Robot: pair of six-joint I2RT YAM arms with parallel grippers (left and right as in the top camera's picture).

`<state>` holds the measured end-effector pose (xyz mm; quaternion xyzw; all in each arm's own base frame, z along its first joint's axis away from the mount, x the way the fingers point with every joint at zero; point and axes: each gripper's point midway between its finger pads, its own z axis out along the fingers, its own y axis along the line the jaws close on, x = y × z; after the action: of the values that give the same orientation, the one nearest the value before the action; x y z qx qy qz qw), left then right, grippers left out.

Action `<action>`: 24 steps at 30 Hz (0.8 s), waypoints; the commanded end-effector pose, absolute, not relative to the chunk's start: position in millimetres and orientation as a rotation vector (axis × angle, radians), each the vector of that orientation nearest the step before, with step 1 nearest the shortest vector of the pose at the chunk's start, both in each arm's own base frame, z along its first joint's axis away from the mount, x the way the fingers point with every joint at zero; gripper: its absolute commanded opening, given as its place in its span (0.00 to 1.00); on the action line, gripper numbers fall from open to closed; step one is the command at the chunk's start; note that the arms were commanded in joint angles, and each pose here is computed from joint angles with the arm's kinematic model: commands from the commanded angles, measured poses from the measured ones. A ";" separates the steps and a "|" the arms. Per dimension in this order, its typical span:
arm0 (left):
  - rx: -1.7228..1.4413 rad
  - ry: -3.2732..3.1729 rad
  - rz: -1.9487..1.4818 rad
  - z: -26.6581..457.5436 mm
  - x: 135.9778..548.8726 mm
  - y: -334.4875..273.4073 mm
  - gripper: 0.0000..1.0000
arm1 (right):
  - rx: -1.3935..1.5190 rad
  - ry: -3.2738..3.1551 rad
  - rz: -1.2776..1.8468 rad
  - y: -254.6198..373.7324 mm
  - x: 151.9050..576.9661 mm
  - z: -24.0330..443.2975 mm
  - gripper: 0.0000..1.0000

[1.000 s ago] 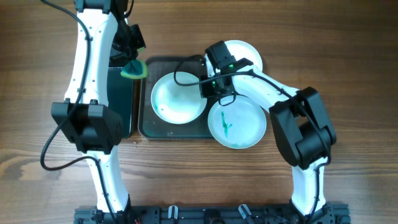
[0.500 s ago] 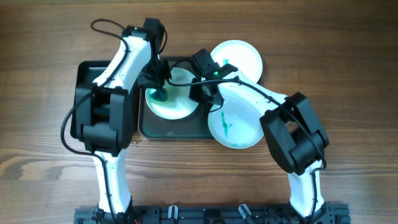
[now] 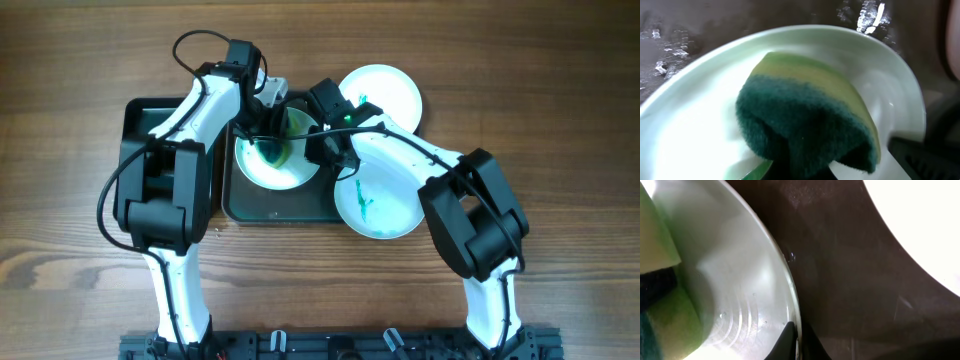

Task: Clean dirty plates on tray and stack at the side
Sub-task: 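Scrub the left plate again with the sponge in the left gripper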

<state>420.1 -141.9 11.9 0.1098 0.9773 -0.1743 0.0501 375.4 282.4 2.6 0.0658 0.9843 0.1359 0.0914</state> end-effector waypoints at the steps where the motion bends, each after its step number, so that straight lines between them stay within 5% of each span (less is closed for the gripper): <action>1: -0.115 3.032 -0.086 -3.0 429.9 -85.2 0.04 | 0.165 2.963 0.283 268.0 365.2 -21.4 0.04; 6: -0.360 2.994 0.246 10.0 420.8 -45.0 0.04 | 0.165 2.960 0.286 268.4 365.8 -21.3 0.04; 12: 0.395 3.109 -0.612 21.3 379.7 -138.2 0.04 | 0.165 2.960 0.286 268.4 365.9 -21.4 0.04; 21: 0.359 2.908 -0.039 13.9 449.7 -84.7 0.04 | 0.167 2.963 0.283 267.0 364.1 -24.3 0.04; 24: 0.039 2.870 0.218 18.3 461.1 -51.3 0.04 | 0.166 2.957 0.289 267.8 365.5 -23.9 0.04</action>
<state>447.1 -95.8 10.2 0.1071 0.9886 -0.0362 0.0999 379.2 286.5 3.5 0.0619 0.9824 0.1437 0.1016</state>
